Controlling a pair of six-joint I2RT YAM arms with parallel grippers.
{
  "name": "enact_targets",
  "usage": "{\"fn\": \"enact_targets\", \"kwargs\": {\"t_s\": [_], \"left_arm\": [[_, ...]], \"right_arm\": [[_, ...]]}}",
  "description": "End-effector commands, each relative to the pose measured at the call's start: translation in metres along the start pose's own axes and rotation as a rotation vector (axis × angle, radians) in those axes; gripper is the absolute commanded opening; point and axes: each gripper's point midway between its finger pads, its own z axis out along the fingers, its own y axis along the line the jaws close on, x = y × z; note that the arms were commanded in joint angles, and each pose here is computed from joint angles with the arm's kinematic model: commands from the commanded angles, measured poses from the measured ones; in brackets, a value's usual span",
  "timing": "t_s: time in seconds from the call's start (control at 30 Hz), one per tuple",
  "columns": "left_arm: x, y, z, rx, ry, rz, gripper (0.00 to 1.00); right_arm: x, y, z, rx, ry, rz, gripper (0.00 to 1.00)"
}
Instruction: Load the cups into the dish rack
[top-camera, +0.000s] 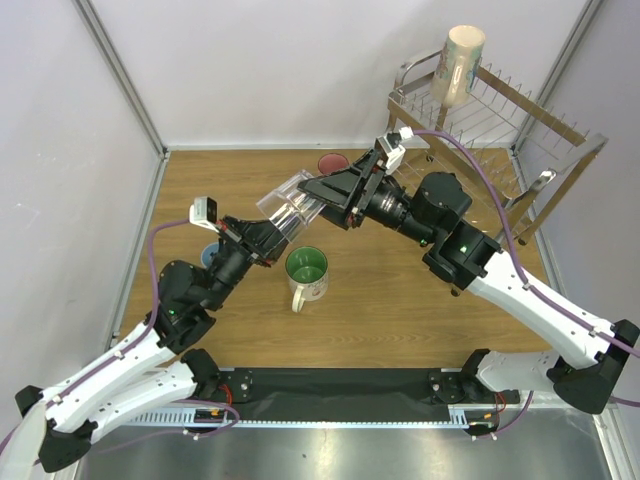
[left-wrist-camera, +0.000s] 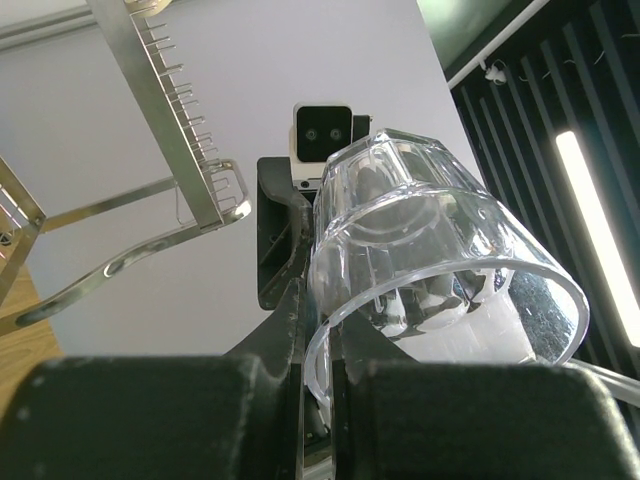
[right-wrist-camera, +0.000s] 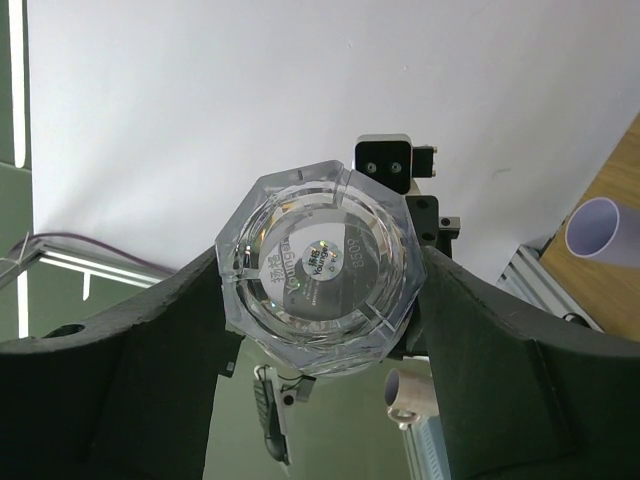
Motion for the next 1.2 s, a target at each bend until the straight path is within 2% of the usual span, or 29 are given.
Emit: {"fn": "enact_targets", "kwargs": {"t_s": [0.0,0.03,0.13,0.17,0.27,0.3,0.37,0.43,0.5,0.53,0.63,0.67,0.73,0.83,0.87,0.9,0.93,1.07,1.17], "left_arm": [[0.008,-0.003,-0.003,0.021,0.039,-0.034,0.00],[0.009,0.000,-0.004,0.012,0.040,-0.038,0.00],[0.008,0.010,-0.011,-0.024,0.032,-0.054,0.21],[0.008,0.016,-0.013,-0.038,0.030,-0.056,0.47],[0.003,0.028,-0.024,-0.101,0.011,-0.060,0.89],[0.003,0.042,-0.029,-0.161,0.006,-0.041,0.93],[-0.001,0.044,-0.039,-0.183,-0.004,-0.024,0.99],[-0.004,0.070,-0.053,-0.300,-0.012,0.014,1.00],[-0.012,0.075,-0.069,-0.354,-0.038,0.046,1.00],[-0.017,0.097,-0.083,-0.459,-0.060,0.081,1.00],[-0.031,0.102,-0.108,-0.538,-0.099,0.145,1.00],[-0.036,0.111,-0.120,-0.602,-0.105,0.191,0.99],[-0.040,0.111,-0.126,-0.624,-0.100,0.245,0.98],[-0.041,0.122,-0.132,-0.705,-0.052,0.350,0.95],[-0.041,0.114,-0.128,-0.703,-0.034,0.381,0.94],[-0.042,0.115,-0.128,-0.721,-0.002,0.456,0.94],[-0.040,0.123,-0.123,-0.767,0.036,0.506,0.94],[-0.050,0.108,-0.106,-0.845,0.142,0.740,0.95],[-0.051,0.108,-0.092,-0.886,0.252,0.891,0.95]], "right_arm": [[-0.001,0.026,0.001,-0.075,0.017,-0.038,0.00],[0.000,0.022,0.001,-0.062,0.020,-0.040,0.00],[-0.003,0.013,-0.002,-0.031,0.005,-0.054,0.00],[-0.005,0.011,-0.003,-0.022,0.000,-0.061,0.00],[-0.015,0.005,-0.007,0.011,-0.031,-0.102,0.00],[-0.018,0.003,-0.008,0.022,-0.038,-0.115,0.00],[-0.027,-0.005,-0.012,0.071,-0.053,-0.164,0.00],[-0.039,-0.010,-0.018,0.125,-0.087,-0.201,0.00],[-0.049,-0.013,-0.023,0.157,-0.116,-0.258,0.00],[-0.052,-0.017,-0.025,0.187,-0.120,-0.275,0.00],[-0.073,-0.018,-0.033,0.278,-0.164,-0.414,0.00],[-0.088,-0.004,-0.033,0.291,-0.217,-0.462,0.00],[-0.102,-0.012,-0.040,0.389,-0.234,-0.584,0.00],[-0.137,0.000,-0.053,0.502,-0.334,-0.742,0.00],[-0.147,0.001,-0.057,0.537,-0.366,-0.776,0.00],[-0.166,0.007,-0.064,0.593,-0.447,-0.804,0.00],[-0.176,0.005,-0.070,0.641,-0.470,-0.863,0.00],[-0.234,0.009,-0.101,0.835,-0.678,-0.961,0.00],[-0.275,0.004,-0.124,0.957,-0.769,-1.016,0.00]]}}
